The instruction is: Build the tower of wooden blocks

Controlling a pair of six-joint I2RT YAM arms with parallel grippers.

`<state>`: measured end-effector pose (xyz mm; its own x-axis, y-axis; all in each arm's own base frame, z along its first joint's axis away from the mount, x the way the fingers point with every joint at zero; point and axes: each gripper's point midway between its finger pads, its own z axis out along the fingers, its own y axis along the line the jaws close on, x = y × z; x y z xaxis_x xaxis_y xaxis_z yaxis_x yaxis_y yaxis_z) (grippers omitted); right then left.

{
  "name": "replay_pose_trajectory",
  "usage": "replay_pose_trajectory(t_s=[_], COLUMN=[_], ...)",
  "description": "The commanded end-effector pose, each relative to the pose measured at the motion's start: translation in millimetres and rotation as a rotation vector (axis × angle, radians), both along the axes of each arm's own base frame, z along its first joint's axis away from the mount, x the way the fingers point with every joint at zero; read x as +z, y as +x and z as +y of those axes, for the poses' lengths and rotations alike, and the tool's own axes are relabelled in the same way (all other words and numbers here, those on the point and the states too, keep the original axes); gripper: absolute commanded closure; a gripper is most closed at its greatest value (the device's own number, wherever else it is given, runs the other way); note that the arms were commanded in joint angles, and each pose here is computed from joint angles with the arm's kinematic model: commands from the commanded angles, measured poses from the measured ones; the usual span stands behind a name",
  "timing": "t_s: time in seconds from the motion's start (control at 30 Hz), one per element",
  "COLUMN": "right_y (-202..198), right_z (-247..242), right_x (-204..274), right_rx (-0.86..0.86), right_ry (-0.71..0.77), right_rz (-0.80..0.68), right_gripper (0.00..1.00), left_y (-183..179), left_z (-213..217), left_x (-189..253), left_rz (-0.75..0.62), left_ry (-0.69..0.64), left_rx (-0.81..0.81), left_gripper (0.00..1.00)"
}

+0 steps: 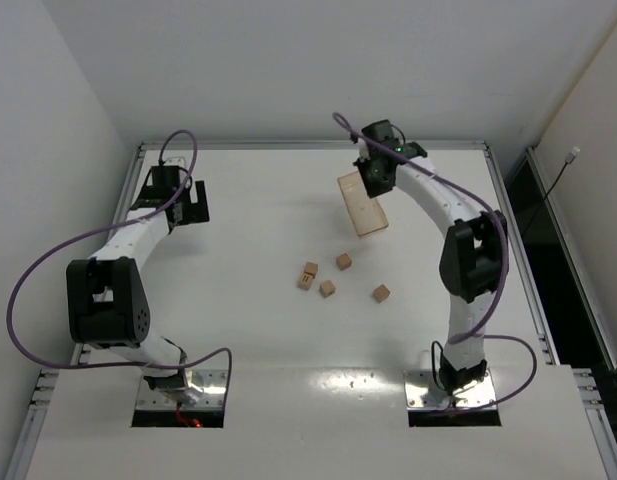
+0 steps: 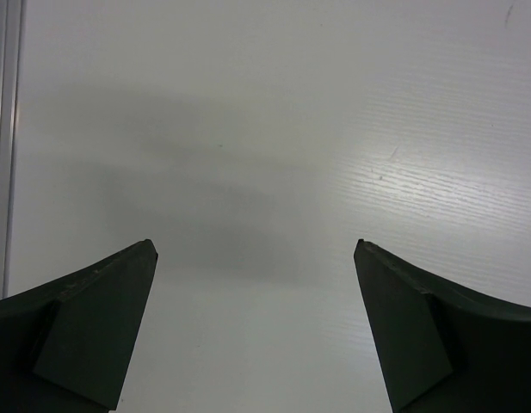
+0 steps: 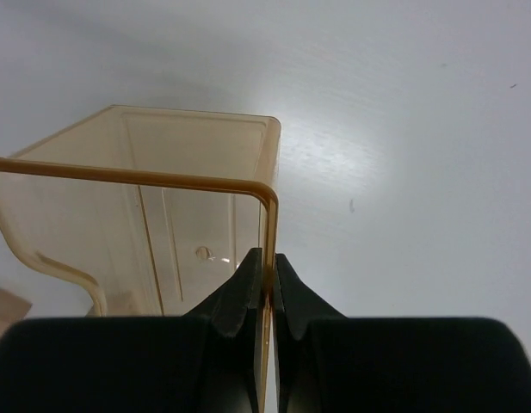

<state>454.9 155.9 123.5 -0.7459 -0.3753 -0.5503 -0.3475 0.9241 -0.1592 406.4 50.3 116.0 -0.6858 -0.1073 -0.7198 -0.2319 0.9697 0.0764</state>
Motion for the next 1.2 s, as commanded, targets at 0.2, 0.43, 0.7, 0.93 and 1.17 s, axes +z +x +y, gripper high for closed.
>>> replay_pose_trajectory(t_s=[0.2, 0.43, 0.7, 0.93, 1.17], right_y=[89.4, 103.7, 93.3, 86.2, 72.8], right_z=[-99.7, -203.7, -276.0, -273.7, -252.3], right_x=[3.7, -25.7, -50.6, -65.5, 14.4], right_rx=[-0.129, -0.273, -0.413, -0.38, -0.32], right_ry=[0.087, 0.022, -0.009, 0.01, 0.046], right_rz=[-0.071, -0.054, -0.02, 0.023, -0.126], right_gripper=[1.0, 1.0, 0.99, 0.49, 0.31], left_y=[38.3, 57.1, 77.2, 81.5, 59.3], left_z=[-12.9, -14.1, -19.5, -21.3, -31.6], left_x=[23.7, 21.0, 11.8, 3.8, 5.7], left_rz=[-0.077, -0.064, -0.034, -0.016, -0.02], left_ry=[-0.012, -0.004, -0.037, -0.053, -0.052], left_rx=[-0.094, -0.127, -0.145, -0.145, -0.165], left_gripper=[0.01, 0.01, 0.01, 0.01, 0.01])
